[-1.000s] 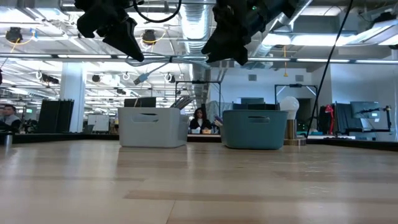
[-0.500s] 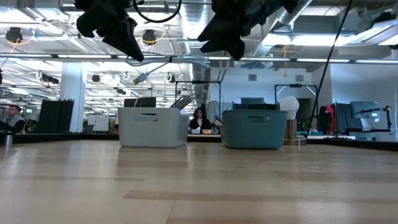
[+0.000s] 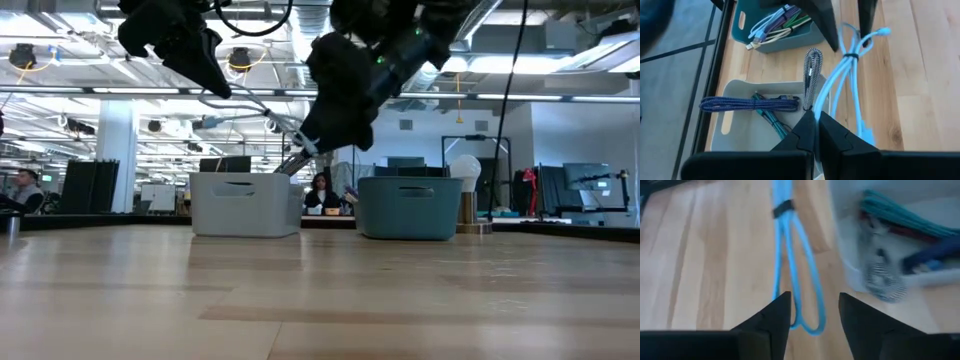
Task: Pick & Place USB Port
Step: Put the light blue charger cable into the blue bin, then return to Home Position
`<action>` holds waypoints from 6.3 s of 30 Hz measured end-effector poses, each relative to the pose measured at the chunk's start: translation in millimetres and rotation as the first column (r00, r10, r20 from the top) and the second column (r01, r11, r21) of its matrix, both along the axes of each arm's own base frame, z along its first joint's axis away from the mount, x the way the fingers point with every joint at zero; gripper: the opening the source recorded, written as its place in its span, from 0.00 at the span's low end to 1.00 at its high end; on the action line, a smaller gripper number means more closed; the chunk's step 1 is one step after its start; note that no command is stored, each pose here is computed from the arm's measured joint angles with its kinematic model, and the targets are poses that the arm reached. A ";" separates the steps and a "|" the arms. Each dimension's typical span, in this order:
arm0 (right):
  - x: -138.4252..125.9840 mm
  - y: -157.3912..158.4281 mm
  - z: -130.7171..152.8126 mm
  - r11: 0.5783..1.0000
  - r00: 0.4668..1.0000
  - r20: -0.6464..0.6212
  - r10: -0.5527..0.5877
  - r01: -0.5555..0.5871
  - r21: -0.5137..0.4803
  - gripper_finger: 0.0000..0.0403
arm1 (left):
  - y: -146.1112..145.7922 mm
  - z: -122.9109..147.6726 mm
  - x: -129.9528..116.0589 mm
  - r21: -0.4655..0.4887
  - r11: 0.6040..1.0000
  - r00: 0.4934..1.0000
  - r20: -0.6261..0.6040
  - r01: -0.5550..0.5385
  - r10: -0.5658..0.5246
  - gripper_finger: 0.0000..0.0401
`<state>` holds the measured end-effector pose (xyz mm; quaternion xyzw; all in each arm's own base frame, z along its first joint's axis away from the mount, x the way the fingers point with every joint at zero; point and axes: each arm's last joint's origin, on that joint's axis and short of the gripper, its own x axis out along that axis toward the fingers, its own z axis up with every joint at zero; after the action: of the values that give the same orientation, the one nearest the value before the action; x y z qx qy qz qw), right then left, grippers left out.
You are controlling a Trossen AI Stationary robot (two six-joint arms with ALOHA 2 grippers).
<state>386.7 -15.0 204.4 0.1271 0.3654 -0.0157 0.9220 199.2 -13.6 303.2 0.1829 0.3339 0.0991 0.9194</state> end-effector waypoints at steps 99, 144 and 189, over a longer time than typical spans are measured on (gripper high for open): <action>-121.2 -35.8 -20.8 0.727 0.676 -0.268 -0.686 0.652 -0.216 0.03 | -1.6 14.8 9.6 -0.077 0.997 0.980 0.200 -0.010 0.025 0.45; -180.0 53.2 179.9 0.968 0.913 0.387 0.129 -0.031 -0.249 0.29 | -7.1 73.7 -82.8 -0.169 0.900 0.776 0.584 0.402 -0.237 0.45; -291.7 50.5 151.4 0.986 0.680 0.721 0.133 -0.016 -0.167 0.29 | 4.3 48.0 -166.0 -0.116 0.806 0.578 0.755 0.580 -0.308 0.45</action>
<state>95.0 35.5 355.8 0.0395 -0.0289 0.0469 0.9977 33.2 -9.3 351.3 0.0427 -0.0893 -0.1381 0.9855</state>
